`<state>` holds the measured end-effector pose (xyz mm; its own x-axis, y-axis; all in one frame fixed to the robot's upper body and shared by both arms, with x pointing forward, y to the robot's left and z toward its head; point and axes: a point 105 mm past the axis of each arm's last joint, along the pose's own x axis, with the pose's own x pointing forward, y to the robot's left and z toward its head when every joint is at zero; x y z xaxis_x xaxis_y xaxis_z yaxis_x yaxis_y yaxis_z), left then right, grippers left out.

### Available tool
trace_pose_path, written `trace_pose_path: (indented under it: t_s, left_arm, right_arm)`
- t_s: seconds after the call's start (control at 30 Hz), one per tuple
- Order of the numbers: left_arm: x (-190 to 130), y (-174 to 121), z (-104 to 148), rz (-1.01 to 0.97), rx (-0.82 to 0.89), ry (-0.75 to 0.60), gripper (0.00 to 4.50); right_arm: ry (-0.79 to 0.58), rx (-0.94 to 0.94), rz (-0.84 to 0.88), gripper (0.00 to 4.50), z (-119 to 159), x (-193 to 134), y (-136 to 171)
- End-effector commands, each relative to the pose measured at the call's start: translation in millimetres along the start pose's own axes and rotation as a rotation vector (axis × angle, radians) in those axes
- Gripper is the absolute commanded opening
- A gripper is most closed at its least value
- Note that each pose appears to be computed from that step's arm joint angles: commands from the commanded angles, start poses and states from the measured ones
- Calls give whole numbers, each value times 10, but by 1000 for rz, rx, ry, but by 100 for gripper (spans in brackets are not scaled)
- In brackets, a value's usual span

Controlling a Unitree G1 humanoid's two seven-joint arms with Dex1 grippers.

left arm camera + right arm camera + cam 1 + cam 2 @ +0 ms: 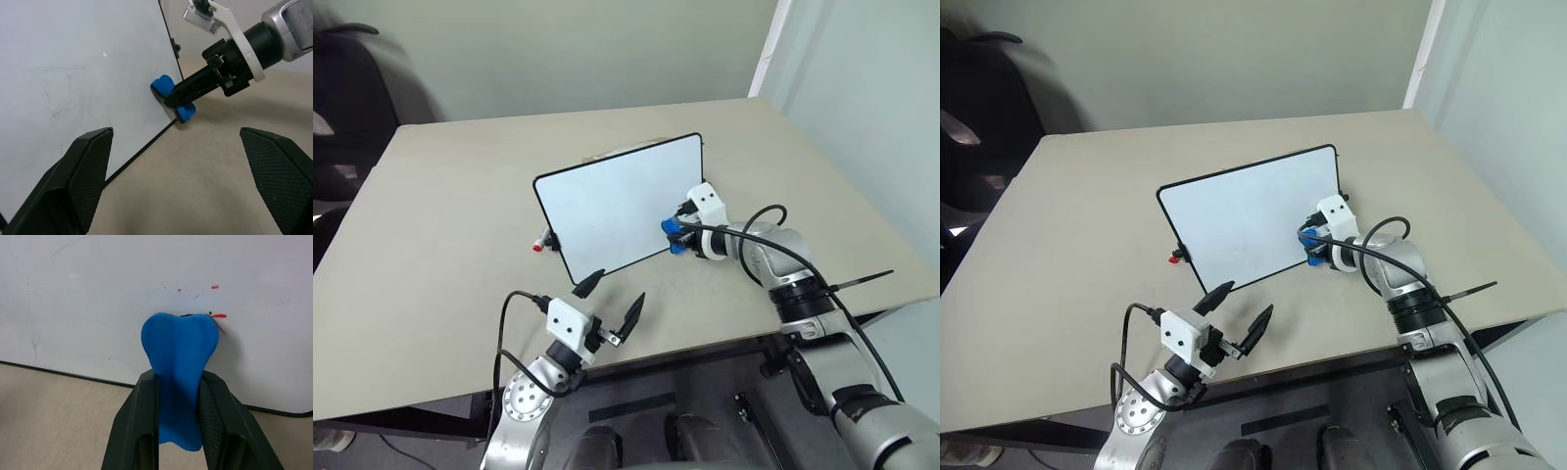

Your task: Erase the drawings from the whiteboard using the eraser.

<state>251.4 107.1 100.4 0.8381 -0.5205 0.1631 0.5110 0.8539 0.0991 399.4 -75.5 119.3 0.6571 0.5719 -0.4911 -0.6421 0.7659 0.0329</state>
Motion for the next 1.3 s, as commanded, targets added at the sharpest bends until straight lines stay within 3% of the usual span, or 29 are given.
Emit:
trace_pose_path:
  t_s: [0.03,0.2,0.33,0.67,0.97,1.3]
  left_arm:
    - [7,3,154,0,21,-52,450]
    - [7,11,158,-1,23,-52,450]
    - [14,8,157,-3,23,-51,450]
    - [25,14,156,-3,26,-52,450]
    - [29,30,157,-3,31,-51,450]
    - [48,28,146,-6,29,-51,450]
  right_arm:
    - [-83,-28,-41,103,272,-68,-83]
    - [-228,-67,-37,103,672,-253,-70]
    - [-243,-82,-25,103,746,-290,-17]
    - [-20,-2,-7,103,77,33,30]
    - [64,65,-66,103,-136,68,-184]
    - [-70,5,-118,103,359,-77,-279]
